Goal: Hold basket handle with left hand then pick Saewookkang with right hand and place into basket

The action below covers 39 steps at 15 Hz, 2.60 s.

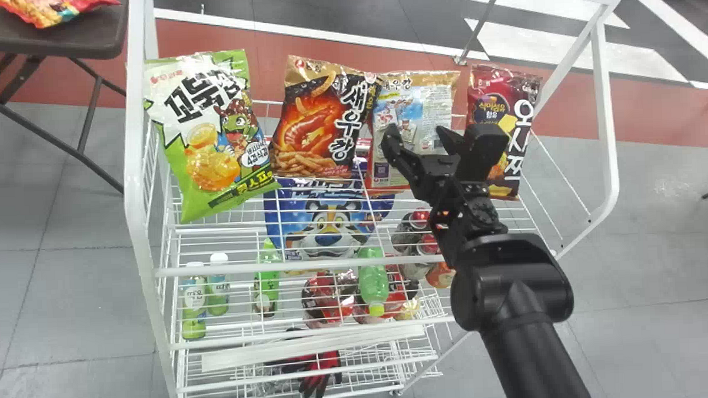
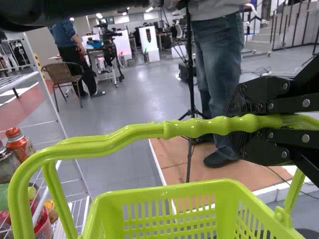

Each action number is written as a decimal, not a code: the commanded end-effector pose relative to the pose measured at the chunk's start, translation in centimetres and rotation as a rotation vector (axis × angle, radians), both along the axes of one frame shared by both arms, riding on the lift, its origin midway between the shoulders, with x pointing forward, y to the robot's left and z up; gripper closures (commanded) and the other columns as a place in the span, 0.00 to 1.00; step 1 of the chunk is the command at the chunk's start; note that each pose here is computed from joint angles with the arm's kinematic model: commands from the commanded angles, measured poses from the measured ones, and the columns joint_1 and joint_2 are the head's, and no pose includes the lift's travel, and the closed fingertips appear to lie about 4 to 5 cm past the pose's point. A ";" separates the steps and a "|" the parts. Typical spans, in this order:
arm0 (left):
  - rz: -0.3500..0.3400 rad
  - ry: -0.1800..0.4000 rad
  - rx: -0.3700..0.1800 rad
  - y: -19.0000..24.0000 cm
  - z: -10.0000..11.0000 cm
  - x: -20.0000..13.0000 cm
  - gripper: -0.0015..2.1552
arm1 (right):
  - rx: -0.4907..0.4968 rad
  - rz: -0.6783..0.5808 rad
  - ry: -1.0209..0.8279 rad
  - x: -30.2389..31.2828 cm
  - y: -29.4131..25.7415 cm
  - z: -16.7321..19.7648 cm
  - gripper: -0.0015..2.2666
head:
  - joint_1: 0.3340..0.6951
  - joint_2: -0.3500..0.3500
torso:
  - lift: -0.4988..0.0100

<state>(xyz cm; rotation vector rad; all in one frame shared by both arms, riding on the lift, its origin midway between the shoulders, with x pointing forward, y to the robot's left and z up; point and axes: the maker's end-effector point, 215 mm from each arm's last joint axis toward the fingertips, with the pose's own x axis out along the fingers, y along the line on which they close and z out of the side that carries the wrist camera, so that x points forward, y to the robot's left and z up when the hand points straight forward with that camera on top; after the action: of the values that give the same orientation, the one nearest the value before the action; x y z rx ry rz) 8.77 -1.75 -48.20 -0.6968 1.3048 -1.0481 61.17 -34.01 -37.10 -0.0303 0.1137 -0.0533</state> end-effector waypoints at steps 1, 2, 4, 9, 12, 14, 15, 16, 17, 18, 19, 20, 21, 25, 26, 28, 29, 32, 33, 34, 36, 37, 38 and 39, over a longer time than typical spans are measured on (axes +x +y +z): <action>0.006 0.002 0.000 0.3 -0.1 0.3 0.87 | -0.018 -0.001 0.045 1.3 -0.2 -1.0 0.14 | 1.00 0.00 | 0.94; 0.006 0.001 0.002 0.3 -0.2 0.4 0.87 | -0.022 0.002 0.066 1.5 -0.2 -1.5 0.24 | 1.00 0.00 | 0.94; 0.012 0.003 0.001 0.4 -0.3 0.6 0.87 | -0.026 0.004 0.067 1.6 0.2 -1.5 0.70 | 1.00 0.00 | 0.94; 0.022 0.005 -0.004 0.4 -0.2 0.8 0.87 | -0.048 -0.066 -0.016 0.3 -0.2 0.7 0.92 | 1.00 0.00 | 0.94; 0.023 0.007 -0.008 0.4 -0.1 0.6 0.87 | -0.058 -0.093 -0.037 -0.3 -1.0 1.6 0.92 | 1.00 0.00 | 0.94; 0.022 0.006 -0.011 0.2 0.0 0.5 0.87 | -0.059 -0.110 -0.069 -0.8 -1.5 2.9 0.92 | 1.00 0.00 | 0.94; 0.022 0.008 -0.014 0.1 0.0 0.5 0.87 | -0.051 -0.130 -0.093 -1.3 -2.0 3.8 0.92 | 1.00 0.00 | 0.94; 0.022 0.003 -0.016 0.0 0.2 0.5 0.87 | -0.051 -0.145 -0.115 -1.7 -2.3 4.6 0.92 | 1.00 0.00 | 0.94; 0.020 0.002 -0.016 0.0 0.3 0.4 0.87 | -0.049 -0.147 -0.135 -2.0 -2.4 5.4 0.92 | 1.00 0.00 | 0.94; 0.018 0.002 -0.018 0.0 0.4 0.3 0.87 | -0.042 -0.150 -0.152 -2.4 -2.6 6.1 0.92 | 1.00 0.00 | 0.94; 0.019 0.001 -0.019 -0.1 0.5 0.2 0.87 | -0.037 -0.151 -0.179 -2.9 -2.5 7.1 0.92 | 1.00 0.00 | 0.94; 0.019 0.001 -0.021 -0.1 0.5 0.2 0.87 | -0.034 -0.156 -0.205 -3.6 -2.4 8.0 0.92 | 1.00 0.00 | 0.94; 0.018 -0.002 -0.023 -0.1 0.7 0.2 0.87 | -0.034 -0.154 -0.224 -4.3 -2.2 8.9 0.92 | 1.00 0.00 | 0.94; 0.014 -0.002 -0.028 -0.1 1.1 -0.3 0.87 | -0.027 -0.156 -0.212 -8.1 -2.5 10.6 0.92 | 1.00 0.00 | 0.94; 0.015 -0.008 -0.028 -0.1 1.2 -0.2 0.87 | -0.014 -0.157 -0.195 -9.3 -2.6 10.5 0.92 | 1.00 0.00 | 0.94; 0.010 -0.010 -0.031 -0.4 1.3 -0.4 0.87 | -0.008 -0.137 -0.170 -12.0 -1.5 10.5 0.92 | 1.00 0.00 | 0.94; 0.007 -0.012 -0.033 -0.6 1.4 -0.4 0.87 | -0.009 -0.128 -0.156 -13.2 -1.0 10.4 0.92 | 1.00 0.00 | 0.94; 0.006 -0.023 -0.030 -0.5 1.6 -0.3 0.87 | 0.002 -0.091 -0.110 -16.5 1.1 9.9 0.92 | 1.00 0.00 | 0.94; 0.008 -0.026 -0.029 -0.4 1.7 -0.2 0.87 | 0.006 -0.077 -0.084 -17.4 1.9 9.4 0.92 | 1.00 0.00 | 0.94; 0.010 -0.031 -0.031 -0.4 2.0 -0.2 0.87 | 0.011 -0.058 -0.050 -18.5 3.0 8.8 0.92 | 1.00 0.00 | 0.94; 0.015 -0.034 -0.031 -0.3 2.1 -0.3 0.87 | 0.023 -0.021 -0.021 -20.2 5.1 8.2 0.92 | 1.00 0.00 | 0.94; 0.016 -0.032 -0.030 -0.3 2.0 -0.4 0.87 | 0.026 0.003 0.010 -20.9 6.3 7.5 0.92 | 1.00 0.00 | 0.94; 0.018 -0.035 -0.031 -0.3 2.1 -0.3 0.87 | 0.024 0.028 0.038 -21.7 7.5 6.7 0.92 | 1.00 0.00 | 0.94; 0.021 -0.041 -0.032 -0.4 2.1 -0.3 0.87 | 0.001 0.054 0.061 -22.4 8.8 5.7 0.92 | 1.00 0.00 | 0.94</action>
<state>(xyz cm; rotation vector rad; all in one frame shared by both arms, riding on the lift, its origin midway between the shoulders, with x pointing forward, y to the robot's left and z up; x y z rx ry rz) 8.42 -2.06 -46.16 -0.7086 1.2529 -1.0629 39.82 -26.94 -30.20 -0.0141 0.1397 -0.0317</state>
